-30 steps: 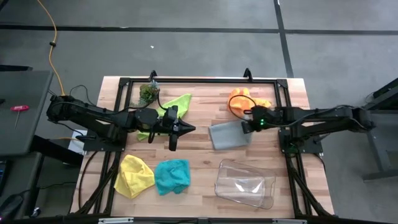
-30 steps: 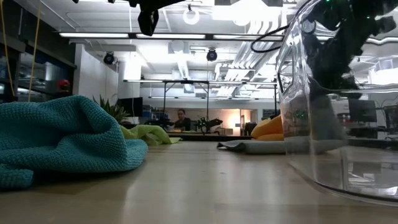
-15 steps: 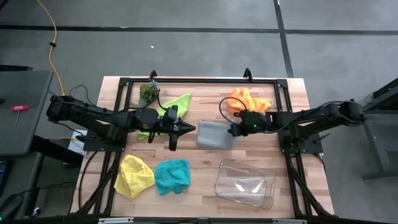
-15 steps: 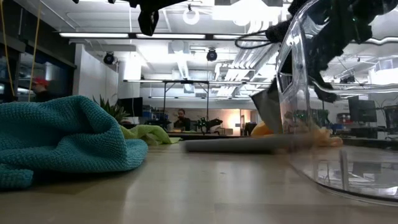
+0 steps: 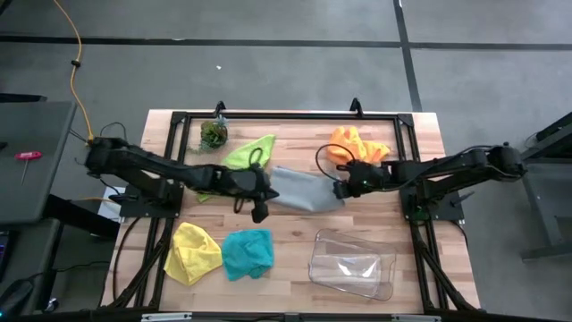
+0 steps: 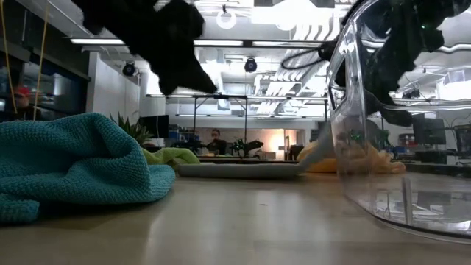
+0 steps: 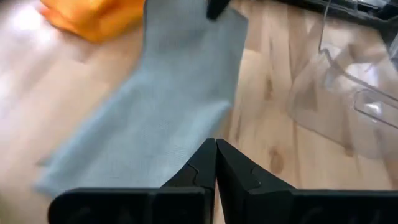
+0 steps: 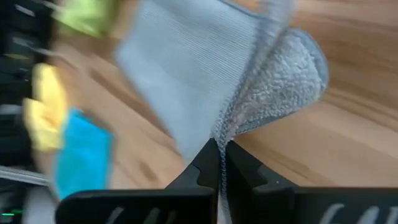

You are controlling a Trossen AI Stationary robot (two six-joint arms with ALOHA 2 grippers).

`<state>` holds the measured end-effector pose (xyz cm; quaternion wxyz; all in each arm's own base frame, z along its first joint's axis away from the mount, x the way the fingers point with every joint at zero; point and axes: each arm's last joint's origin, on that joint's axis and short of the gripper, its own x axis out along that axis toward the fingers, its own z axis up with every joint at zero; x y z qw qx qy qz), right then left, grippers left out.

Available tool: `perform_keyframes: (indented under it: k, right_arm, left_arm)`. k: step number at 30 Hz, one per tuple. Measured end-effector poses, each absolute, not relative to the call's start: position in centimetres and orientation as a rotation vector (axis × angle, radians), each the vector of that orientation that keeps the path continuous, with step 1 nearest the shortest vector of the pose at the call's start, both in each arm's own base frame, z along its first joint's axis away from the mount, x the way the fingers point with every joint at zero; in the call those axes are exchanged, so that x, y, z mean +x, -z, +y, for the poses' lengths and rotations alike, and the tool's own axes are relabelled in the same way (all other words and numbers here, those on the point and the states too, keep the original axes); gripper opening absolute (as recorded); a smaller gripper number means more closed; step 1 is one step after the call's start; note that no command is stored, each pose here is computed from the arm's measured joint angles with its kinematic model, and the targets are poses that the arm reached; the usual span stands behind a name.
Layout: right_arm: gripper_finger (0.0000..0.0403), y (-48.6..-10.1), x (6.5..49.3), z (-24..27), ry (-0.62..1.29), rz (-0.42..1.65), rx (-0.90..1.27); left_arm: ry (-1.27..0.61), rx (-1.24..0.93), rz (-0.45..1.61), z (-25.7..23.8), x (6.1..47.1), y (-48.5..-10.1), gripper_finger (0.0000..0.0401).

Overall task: Fold microfiber towels
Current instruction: Fold the gray cloth

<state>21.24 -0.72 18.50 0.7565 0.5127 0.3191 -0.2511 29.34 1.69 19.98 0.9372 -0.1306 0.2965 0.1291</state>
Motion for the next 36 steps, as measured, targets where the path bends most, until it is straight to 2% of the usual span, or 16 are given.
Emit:
perform_keyframes:
  k: [7, 16, 28, 36]
  right_arm:
    - [0.0000, -18.9, 17.9, -0.5, 0.635, 0.862, 1.069]
    - [0.0000, -21.2, 12.7, -0.5, 0.761, 0.967, 1.027]
    - [0.0000, -20.6, 17.2, -0.6, 0.659, 0.843, 1.035]
    - [0.0000, -19.6, 19.8, -0.4, 0.600, 0.796, 1.071]
  left_arm:
    - [-0.262, -0.391, 0.699, 2.1, 31.7, -15.3, 0.0000]
    - [-0.281, -0.338, 0.654, 2.9, 33.6, -15.3, 0.0000]
    - [-0.256, -0.336, 0.735, 4.3, 37.0, -10.1, 0.0000]
    - [-0.232, -0.333, 0.722, 4.4, 39.2, -9.6, 0.0000]
